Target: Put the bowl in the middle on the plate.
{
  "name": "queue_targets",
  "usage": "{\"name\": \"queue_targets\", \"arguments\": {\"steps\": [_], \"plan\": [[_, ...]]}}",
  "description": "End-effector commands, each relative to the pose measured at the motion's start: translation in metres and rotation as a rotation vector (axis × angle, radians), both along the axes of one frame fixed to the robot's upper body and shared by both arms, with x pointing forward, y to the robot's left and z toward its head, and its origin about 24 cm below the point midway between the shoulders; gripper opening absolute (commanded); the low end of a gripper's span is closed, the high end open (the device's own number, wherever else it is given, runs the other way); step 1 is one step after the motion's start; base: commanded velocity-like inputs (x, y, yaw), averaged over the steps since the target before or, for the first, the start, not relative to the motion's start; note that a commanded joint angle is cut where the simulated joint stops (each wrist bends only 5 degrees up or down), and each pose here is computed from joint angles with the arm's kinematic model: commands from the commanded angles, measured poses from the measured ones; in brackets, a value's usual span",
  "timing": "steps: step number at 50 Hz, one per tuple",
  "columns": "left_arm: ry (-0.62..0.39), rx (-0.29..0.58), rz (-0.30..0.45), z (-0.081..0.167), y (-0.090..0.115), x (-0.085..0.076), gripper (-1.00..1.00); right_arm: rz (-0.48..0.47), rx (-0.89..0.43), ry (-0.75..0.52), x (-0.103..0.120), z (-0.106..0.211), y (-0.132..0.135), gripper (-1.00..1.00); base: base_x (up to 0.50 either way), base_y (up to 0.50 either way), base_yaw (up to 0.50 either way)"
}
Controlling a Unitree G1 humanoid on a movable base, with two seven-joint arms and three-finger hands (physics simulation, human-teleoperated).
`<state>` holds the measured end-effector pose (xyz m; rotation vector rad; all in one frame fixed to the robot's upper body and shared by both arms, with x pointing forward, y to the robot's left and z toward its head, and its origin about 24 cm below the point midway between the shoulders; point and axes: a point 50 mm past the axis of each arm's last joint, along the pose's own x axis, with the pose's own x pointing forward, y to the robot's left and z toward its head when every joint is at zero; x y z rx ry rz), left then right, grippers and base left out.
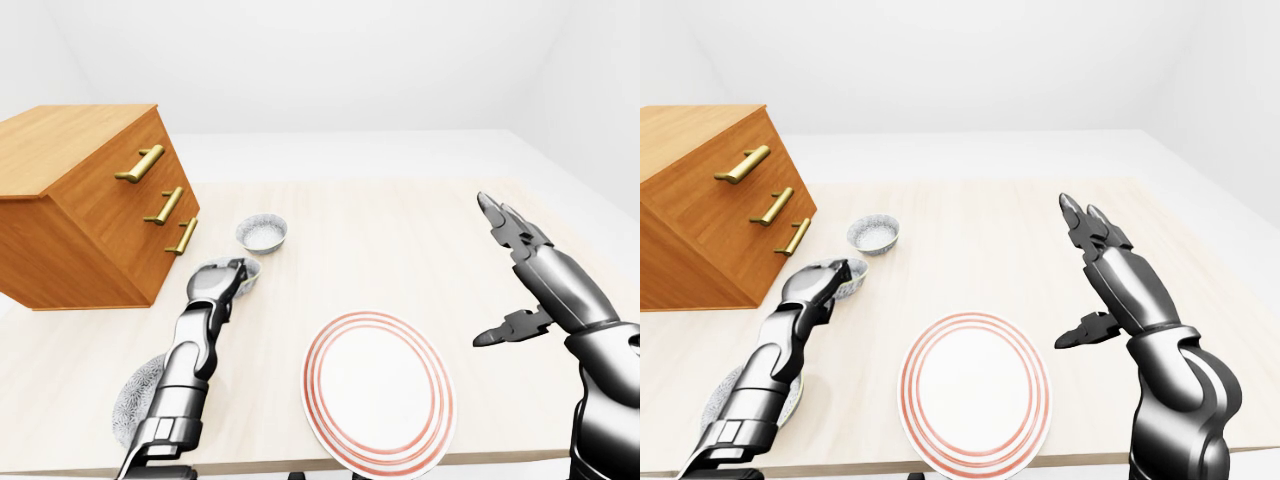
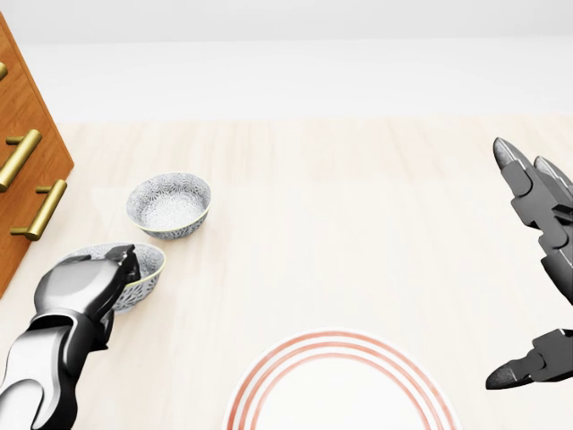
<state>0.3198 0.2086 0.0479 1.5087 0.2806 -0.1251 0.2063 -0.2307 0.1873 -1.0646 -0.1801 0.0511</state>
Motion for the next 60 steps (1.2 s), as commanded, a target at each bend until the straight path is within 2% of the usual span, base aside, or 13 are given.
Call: {"name": "queue_targets", "arguments": {"steps": [1, 9, 17, 26, 35, 41, 50, 60], "plan": [[-0.052, -0.002, -0.025, 0.023, -0.009, -0.009, -1.00, -0.001, -0.002, -0.001, 0.000, 0.000, 0.000, 1.00, 0.00, 0.00, 0.00], [-0.121, -0.014, -0.055, 0.052, -0.013, -0.016, -1.00, 0.001, -0.003, 0.000, 0.000, 0.000, 0.000, 1.00, 0.00, 0.00, 0.00], [-0.155, -0.009, -0.086, 0.064, -0.019, -0.025, -1.00, -0.001, -0.002, -0.001, 0.000, 0.000, 0.000, 1.00, 0.00, 0.00, 0.00], [-0.215, -0.031, -0.165, 0.089, -0.035, -0.046, -1.00, -0.001, -0.002, -0.001, 0.000, 0.000, 0.000, 1.00, 0.00, 0.00, 0.00], [-0.265, -0.076, -0.283, 0.088, -0.051, -0.059, -1.00, -0.001, -0.007, -0.004, 0.000, 0.001, 0.001, 1.00, 0.00, 0.00, 0.00], [-0.282, -0.093, -0.313, 0.090, -0.063, -0.069, -1.00, 0.000, 0.001, 0.006, 0.001, -0.001, 0.000, 1.00, 0.00, 0.00, 0.00], [-0.296, -0.106, -0.360, 0.094, -0.080, -0.074, -1.00, -0.001, 0.032, 0.037, 0.004, -0.008, -0.003, 1.00, 0.00, 0.00, 0.00], [-0.288, -0.102, -0.373, 0.089, -0.087, -0.080, -1.00, -0.001, 0.042, 0.048, 0.004, -0.011, -0.005, 1.00, 0.00, 0.00, 0.00]]}}
